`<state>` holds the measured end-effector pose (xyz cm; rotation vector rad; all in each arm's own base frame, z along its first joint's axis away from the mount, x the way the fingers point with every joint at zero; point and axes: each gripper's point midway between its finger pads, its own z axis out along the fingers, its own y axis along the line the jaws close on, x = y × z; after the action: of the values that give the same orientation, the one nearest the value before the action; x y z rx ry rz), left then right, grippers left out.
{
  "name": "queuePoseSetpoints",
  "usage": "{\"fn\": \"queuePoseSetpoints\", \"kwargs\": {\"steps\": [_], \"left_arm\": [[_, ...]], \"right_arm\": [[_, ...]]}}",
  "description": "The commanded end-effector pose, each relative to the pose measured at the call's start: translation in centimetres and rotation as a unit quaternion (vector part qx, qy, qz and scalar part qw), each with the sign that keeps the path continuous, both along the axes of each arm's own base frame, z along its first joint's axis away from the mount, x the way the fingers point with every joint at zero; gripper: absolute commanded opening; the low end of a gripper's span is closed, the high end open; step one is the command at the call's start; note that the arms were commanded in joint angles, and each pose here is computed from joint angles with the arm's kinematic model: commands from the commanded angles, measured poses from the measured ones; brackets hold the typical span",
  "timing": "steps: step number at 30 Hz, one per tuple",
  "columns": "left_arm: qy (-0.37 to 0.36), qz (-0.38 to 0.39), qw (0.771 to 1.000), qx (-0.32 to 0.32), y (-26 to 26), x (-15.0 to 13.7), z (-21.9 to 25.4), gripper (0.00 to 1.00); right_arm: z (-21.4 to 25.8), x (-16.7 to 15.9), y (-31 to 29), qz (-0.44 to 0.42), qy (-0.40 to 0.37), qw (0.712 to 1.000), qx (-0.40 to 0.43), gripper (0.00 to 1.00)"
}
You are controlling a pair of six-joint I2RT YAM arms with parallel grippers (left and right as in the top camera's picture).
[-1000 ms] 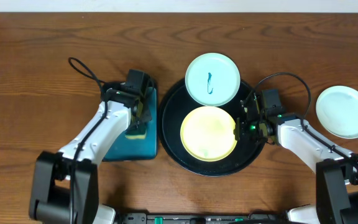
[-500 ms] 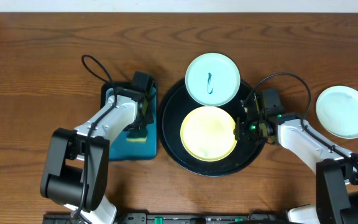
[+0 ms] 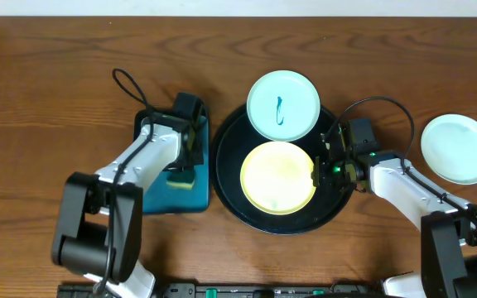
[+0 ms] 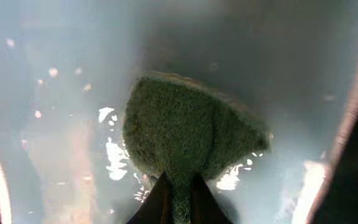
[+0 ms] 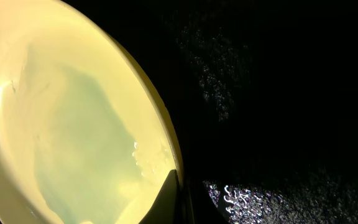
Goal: Clean dirty plates on tray and stack at the side
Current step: 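Lower the sponge onto the teal tray with the left gripper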
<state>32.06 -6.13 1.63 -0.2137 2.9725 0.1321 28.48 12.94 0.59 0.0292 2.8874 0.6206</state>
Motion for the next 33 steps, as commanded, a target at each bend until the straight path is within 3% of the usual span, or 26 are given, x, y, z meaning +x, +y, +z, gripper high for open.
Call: {"fn": "queuePoseSetpoints", "kwargs": {"steps": [1,7,21,33], "left_arm": [[-0.063,-0.033,0.997,-0.023,-0.6,1.7,4.0,0.07],[-0.088,-0.009,0.996,-0.017,1.2,2.1,5.5,0.08],[-0.131,0.025,0.990,-0.034,2.1,2.9,1.5,0.08],[-0.113,0.062,0.991,-0.040,2.8,-1.2,-3.5,0.07]], "right_arm": [[0.0,-0.2,0.3,0.000,0.004,1.000,0.004,0.01],[0.0,-0.3,0.3,0.000,0.004,1.000,0.004,0.01],[0.0,-0.3,0.3,0.000,0.004,1.000,0.004,0.01],[0.0,-0.3,0.3,0.000,0.004,1.000,0.005,0.01]]}}
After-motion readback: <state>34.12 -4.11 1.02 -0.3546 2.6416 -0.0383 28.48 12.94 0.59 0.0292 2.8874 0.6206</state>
